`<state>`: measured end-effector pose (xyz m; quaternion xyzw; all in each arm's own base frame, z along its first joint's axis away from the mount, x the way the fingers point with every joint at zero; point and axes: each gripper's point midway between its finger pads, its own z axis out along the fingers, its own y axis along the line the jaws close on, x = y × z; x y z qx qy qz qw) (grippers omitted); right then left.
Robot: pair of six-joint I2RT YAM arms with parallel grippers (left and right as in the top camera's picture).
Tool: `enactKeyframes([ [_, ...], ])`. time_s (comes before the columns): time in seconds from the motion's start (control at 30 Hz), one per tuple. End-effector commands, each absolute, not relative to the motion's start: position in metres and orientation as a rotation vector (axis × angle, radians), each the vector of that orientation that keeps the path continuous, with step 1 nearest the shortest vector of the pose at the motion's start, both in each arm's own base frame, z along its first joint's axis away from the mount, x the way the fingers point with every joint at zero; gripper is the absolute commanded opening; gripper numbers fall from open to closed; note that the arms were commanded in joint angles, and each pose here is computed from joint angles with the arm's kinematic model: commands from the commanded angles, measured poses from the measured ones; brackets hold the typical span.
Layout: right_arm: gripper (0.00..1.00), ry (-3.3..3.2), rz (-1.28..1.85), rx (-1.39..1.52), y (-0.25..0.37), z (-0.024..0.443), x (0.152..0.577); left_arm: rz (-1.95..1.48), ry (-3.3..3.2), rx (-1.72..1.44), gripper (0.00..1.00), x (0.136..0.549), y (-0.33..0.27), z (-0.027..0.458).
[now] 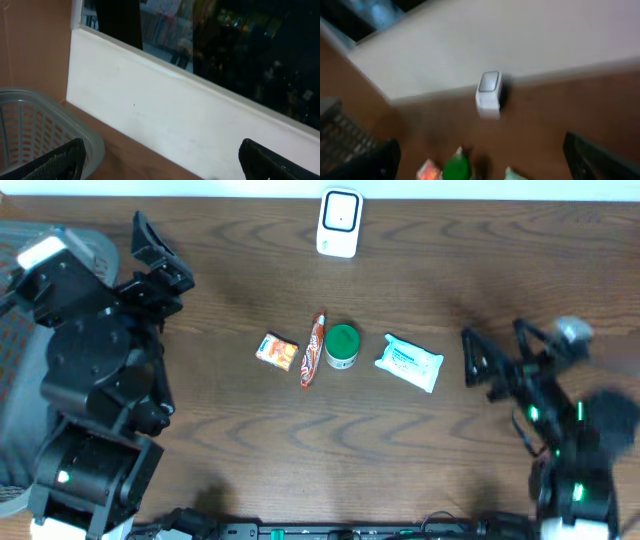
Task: Scan the item barcode
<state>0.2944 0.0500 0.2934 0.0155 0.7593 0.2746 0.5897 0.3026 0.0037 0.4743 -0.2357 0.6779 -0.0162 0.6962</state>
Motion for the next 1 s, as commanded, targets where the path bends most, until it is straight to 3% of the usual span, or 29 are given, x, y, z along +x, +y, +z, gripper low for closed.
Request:
enactKeyframes([
  [0.0,0.99,2.009,0.774,-0.012,0.073,0.256,0.33,0.03,1.523,-0.495,0.98,0.304,0.007,0.475],
  [0.2,0.99,2.215,1.097,0.027,0.1,0.184,0.383,0.076,1.53,-0.448,0.98,0.304,0.007,0.477],
  [0.43,0.99,2.219,1.353,0.055,0.126,0.15,0.401,0.076,1.531,-0.448,0.98,0.304,0.007,0.477],
  [0.67,0.99,2.277,1.193,0.018,0.16,0.155,0.401,0.078,1.531,-0.448,0.98,0.304,0.007,0.477],
  [0.83,0.99,2.467,0.777,0.098,0.165,0.163,0.407,0.099,1.534,-0.439,0.98,0.303,0.008,0.477],
  [0.97,0.99,2.503,0.49,0.113,0.168,0.217,0.408,0.112,1.538,-0.425,0.98,0.304,0.008,0.477],
])
